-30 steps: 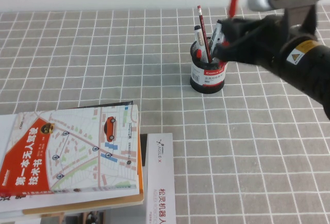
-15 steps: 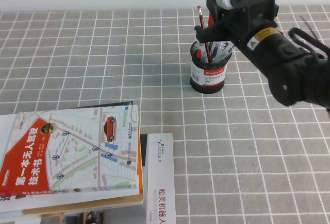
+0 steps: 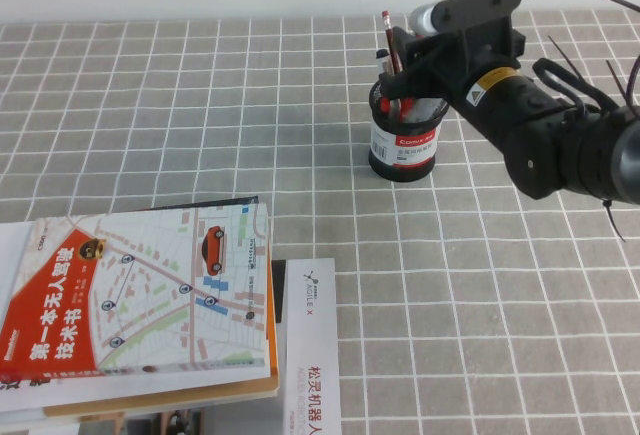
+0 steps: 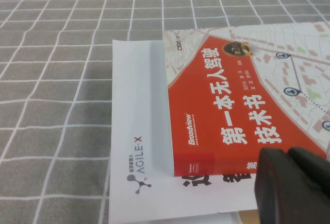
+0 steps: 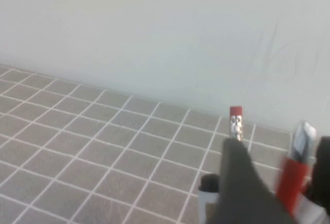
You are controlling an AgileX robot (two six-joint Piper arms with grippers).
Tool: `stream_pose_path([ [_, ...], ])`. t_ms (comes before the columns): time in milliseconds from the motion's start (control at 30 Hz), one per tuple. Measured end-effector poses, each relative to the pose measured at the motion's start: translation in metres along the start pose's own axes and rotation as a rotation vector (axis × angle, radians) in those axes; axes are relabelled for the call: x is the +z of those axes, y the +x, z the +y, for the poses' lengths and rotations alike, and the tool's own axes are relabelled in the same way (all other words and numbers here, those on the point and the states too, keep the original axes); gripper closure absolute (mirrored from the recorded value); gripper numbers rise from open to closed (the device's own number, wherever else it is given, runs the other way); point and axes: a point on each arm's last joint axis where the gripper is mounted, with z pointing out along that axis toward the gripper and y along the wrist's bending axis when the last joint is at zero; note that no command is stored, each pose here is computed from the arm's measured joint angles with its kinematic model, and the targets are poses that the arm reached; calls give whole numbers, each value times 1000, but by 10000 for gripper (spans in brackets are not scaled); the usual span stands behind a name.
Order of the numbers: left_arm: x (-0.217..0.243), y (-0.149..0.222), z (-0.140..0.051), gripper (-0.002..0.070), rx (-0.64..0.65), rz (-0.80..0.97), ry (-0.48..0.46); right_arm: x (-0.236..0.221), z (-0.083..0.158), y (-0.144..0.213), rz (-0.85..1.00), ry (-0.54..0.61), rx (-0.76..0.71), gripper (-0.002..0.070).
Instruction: Put the pen into the pen holder
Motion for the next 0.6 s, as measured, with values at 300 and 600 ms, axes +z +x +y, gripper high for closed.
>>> stream_pose_path([
  [300,0,0,0,678,0,0,0,-26,0,-49,16,6,31,462],
  [600,0,0,0,678,0,0,0,-148,-3,-123,-29,14,196,682],
])
